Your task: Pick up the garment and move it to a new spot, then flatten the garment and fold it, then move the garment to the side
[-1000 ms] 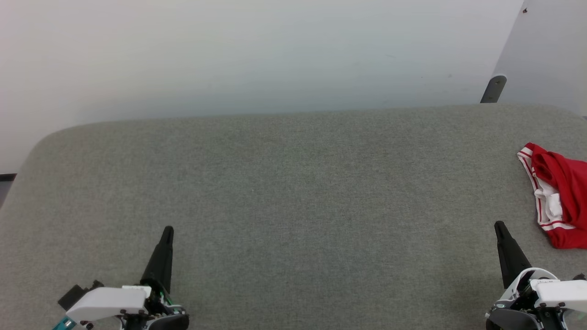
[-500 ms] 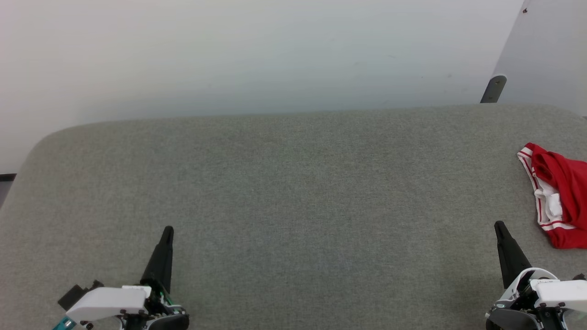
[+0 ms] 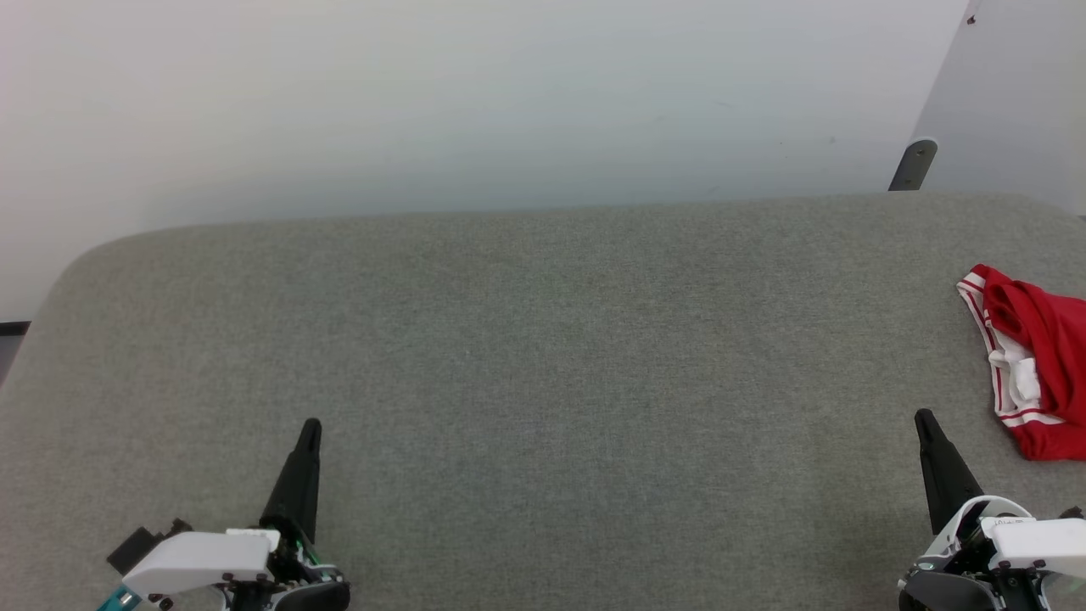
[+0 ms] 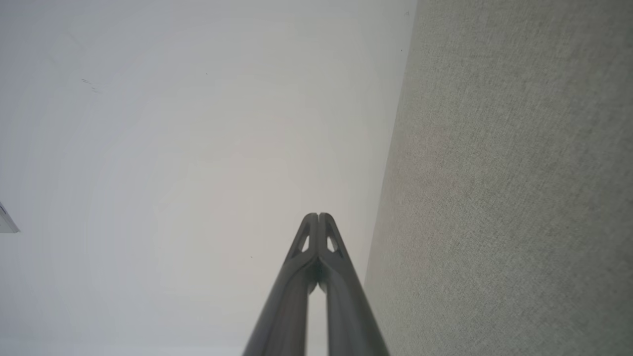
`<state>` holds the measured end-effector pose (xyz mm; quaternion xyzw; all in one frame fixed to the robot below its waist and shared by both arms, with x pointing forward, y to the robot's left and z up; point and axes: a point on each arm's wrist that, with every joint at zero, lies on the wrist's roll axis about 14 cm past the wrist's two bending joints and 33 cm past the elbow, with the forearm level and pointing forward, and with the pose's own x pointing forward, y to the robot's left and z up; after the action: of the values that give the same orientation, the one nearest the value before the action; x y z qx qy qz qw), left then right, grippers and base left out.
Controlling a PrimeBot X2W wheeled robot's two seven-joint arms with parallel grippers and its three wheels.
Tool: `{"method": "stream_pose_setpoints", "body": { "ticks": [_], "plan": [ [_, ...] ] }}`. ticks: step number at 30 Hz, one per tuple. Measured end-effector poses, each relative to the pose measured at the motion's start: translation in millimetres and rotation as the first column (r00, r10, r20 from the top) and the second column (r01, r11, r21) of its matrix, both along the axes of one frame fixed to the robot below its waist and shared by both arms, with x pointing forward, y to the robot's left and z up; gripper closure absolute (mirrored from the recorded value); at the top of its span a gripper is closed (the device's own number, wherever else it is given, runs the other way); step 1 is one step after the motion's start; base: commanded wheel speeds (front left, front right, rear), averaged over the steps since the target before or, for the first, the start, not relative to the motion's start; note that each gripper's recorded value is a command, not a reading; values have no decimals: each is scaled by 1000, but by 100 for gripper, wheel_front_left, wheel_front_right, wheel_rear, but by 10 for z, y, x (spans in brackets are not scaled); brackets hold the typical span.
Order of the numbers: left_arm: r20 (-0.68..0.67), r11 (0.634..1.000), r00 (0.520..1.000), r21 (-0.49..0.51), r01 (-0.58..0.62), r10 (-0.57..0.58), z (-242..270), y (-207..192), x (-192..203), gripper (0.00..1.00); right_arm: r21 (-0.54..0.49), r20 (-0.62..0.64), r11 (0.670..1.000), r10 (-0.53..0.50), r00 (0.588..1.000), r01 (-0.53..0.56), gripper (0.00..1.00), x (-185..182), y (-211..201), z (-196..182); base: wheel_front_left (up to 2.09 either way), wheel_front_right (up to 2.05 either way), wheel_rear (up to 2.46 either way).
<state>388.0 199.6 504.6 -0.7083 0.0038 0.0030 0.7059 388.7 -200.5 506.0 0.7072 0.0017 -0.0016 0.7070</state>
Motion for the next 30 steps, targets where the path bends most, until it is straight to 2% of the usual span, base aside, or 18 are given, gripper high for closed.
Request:
{"method": "stream_pose_setpoints", "body": {
  "ticks": [30],
  "plan": [
    [0, 1000, 1000, 0, 0, 0, 0, -1, 0, 100, 0, 0, 1000, 0, 1000, 0, 100, 0, 0, 0, 0, 0, 0]
  ]
}}
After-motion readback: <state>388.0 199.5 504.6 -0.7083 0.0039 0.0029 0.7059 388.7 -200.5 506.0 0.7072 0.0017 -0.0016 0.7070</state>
